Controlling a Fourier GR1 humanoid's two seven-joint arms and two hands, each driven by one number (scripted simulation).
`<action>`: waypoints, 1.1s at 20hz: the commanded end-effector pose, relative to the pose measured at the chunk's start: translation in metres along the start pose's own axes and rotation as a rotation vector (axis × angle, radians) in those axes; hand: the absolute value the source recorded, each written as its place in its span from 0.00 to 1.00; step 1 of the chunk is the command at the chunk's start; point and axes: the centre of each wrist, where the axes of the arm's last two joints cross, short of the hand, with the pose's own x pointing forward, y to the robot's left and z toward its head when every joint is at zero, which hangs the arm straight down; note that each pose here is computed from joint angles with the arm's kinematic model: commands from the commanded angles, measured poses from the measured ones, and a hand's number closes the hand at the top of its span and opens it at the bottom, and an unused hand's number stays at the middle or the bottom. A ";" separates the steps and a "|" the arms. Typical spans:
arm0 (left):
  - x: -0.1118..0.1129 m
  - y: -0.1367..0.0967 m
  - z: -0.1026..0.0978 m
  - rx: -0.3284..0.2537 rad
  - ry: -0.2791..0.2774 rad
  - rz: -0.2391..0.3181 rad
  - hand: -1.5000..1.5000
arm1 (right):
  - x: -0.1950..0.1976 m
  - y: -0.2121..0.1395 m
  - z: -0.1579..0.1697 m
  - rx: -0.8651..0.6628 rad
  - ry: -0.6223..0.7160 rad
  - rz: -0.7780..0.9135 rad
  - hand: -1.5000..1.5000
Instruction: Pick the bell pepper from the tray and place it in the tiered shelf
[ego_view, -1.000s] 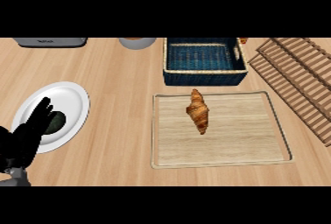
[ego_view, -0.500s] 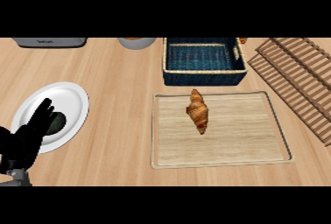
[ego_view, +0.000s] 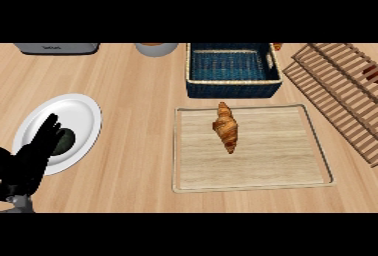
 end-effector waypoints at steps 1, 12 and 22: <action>-0.005 -0.008 0.007 0.005 0.030 -0.004 0.50 | 0.002 -0.017 -0.004 0.040 0.040 -0.152 0.00; -0.008 0.013 0.005 0.016 0.042 -0.015 0.50 | -0.021 -0.111 0.035 -0.059 -0.004 -0.446 0.00; -0.012 0.014 0.009 0.071 0.072 0.003 0.50 | -0.077 -0.211 0.079 -0.149 0.076 -0.362 0.00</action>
